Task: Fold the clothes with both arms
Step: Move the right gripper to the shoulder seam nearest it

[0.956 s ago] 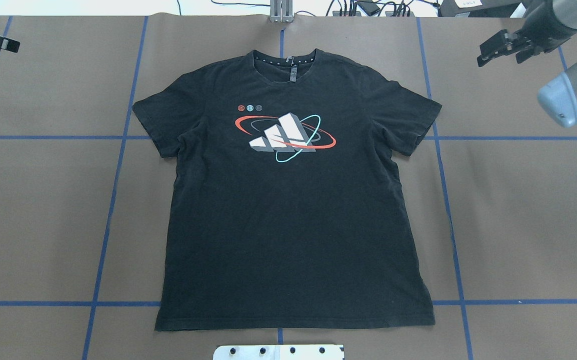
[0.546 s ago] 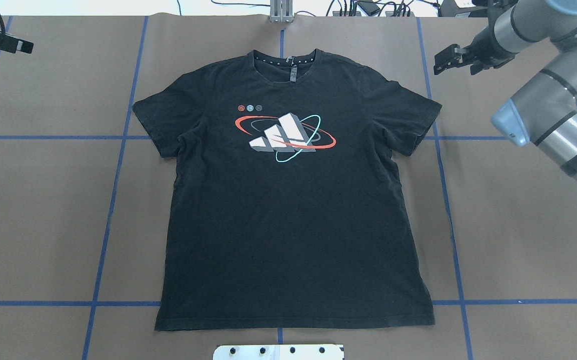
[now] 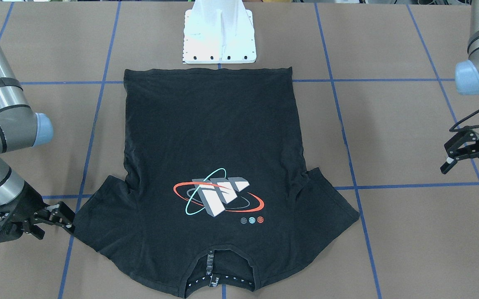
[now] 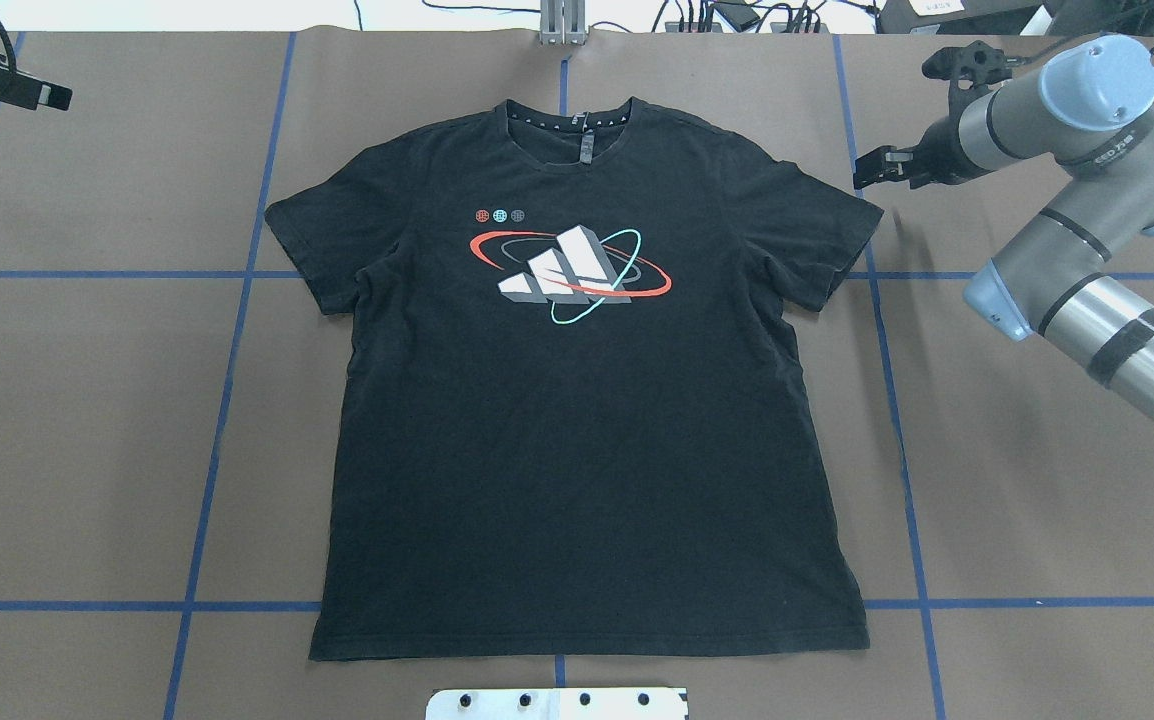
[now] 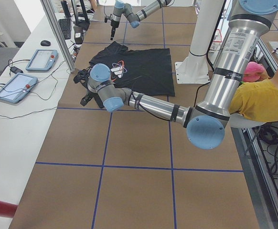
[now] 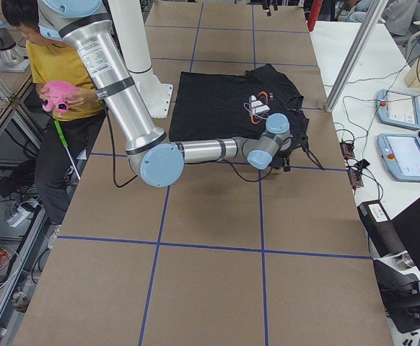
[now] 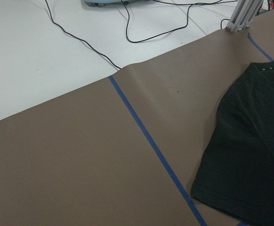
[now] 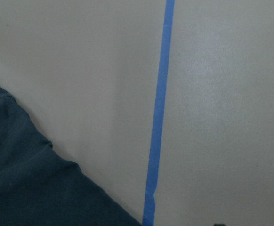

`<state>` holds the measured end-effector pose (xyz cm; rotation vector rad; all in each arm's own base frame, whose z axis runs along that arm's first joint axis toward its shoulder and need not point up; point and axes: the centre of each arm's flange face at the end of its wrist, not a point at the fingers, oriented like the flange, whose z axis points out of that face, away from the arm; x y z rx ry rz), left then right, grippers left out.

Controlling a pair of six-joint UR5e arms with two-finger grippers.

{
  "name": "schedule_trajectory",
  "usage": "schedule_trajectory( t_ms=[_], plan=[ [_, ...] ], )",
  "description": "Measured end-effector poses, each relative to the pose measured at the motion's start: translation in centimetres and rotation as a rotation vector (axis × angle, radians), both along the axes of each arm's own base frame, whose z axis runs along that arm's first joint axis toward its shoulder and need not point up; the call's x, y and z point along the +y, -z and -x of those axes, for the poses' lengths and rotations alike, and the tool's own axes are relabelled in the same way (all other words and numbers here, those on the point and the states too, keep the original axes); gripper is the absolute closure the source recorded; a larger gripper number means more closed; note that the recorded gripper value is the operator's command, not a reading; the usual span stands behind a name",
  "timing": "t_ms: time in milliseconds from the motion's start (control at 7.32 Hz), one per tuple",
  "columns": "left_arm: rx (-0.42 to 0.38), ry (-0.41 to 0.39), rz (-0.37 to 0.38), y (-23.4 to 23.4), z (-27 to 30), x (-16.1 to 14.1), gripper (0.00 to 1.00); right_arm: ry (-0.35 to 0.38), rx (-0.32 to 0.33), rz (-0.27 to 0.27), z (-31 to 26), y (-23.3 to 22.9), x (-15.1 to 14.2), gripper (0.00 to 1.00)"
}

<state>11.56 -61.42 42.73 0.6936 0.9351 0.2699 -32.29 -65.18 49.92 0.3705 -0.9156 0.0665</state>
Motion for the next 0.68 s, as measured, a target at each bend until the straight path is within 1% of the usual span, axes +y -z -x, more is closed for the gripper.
schedule_trajectory(
  t_ms=[273, 546, 683],
  plan=[
    [-0.001, -0.001, 0.000, -0.1, 0.0, 0.0, 0.00, 0.001, 0.012, 0.000, 2.3, -0.5, 1.2, 0.37],
    [-0.003, -0.001, 0.002, -0.3, 0.0, 0.1, 0.00, 0.005, 0.020, 0.000, 2.8, -1.1, 1.9, 0.46],
    [-0.003, -0.001, 0.003, -0.4, 0.0, 0.2, 0.00, 0.004, 0.024, -0.001, 2.7, -1.4, 2.1, 0.61]
  ],
)
